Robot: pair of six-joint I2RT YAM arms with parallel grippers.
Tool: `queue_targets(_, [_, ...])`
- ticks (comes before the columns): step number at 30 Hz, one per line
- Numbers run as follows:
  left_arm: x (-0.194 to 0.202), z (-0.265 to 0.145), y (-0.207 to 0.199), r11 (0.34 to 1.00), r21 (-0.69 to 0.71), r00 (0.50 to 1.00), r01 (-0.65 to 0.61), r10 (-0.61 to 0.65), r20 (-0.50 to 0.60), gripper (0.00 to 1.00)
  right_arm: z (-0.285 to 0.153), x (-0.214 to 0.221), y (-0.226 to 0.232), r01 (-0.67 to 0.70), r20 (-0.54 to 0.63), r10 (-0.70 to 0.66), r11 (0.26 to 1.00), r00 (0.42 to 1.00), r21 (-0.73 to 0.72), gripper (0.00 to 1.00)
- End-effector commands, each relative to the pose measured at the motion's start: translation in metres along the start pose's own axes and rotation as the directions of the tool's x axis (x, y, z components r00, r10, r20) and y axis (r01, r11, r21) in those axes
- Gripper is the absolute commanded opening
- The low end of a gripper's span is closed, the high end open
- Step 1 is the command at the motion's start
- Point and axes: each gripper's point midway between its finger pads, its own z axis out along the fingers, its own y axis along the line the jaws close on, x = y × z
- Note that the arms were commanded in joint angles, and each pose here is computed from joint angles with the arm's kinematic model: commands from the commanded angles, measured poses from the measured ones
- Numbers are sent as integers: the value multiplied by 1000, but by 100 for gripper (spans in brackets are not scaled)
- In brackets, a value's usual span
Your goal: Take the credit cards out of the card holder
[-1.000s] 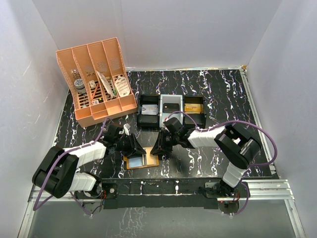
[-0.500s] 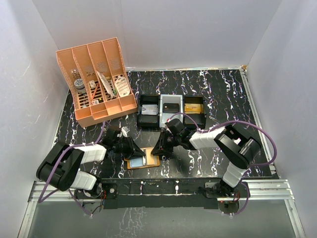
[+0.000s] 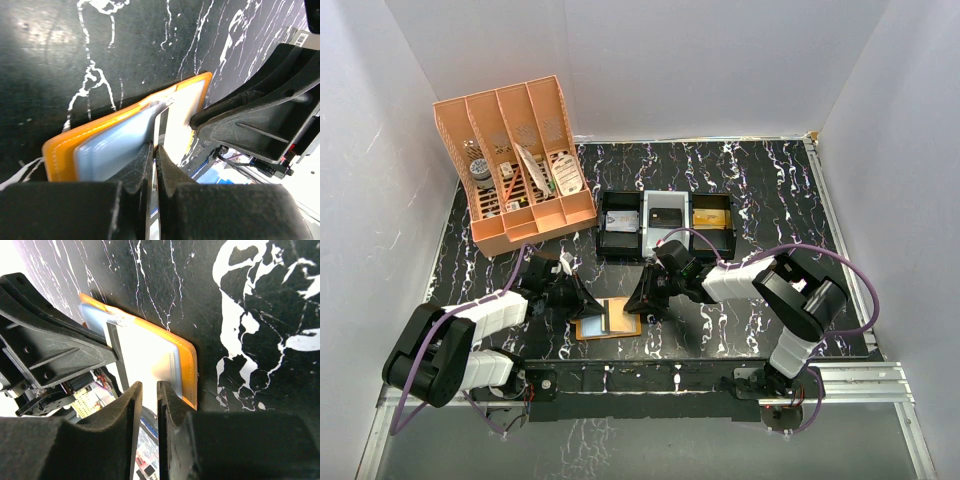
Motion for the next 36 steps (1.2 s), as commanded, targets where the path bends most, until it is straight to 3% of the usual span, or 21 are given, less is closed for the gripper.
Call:
queue_targets(1, [-2,-9,12,998,-53,1000,-17,18,7,0,1,-1,-28,-7,37,3,994,999,110,18])
queue_targets(7, [-4,-12,5,999,-28,999,-44,44,9,0,0,-4,-14,32,32,-34,997,999,69,18])
queue_targets(17, [-8,-15,0,997,-26,997,-73,74,19,0,-14,-14,59,194,21,-192,977,981,-90,21])
queue_targets(22, [-7,-14,-1,997,-17,997,-71,71,10,0,1,-3,48,155,-28,-158,984,987,-86,22])
queue_targets(25, [-6,-14,-3,998,-10,998,-69,69,3,0,14,4,21,104,-72,-104,995,992,-8,22])
queue_targets(31, [0,-12,-11,997,44,997,-63,64,-37,23,18,9,-7,36,-60,-33,998,998,53,22])
queue_targets(36, [7,-12,-32,984,176,994,-31,48,-96,25,17,10,-15,13,-42,-10,997,999,73,22])
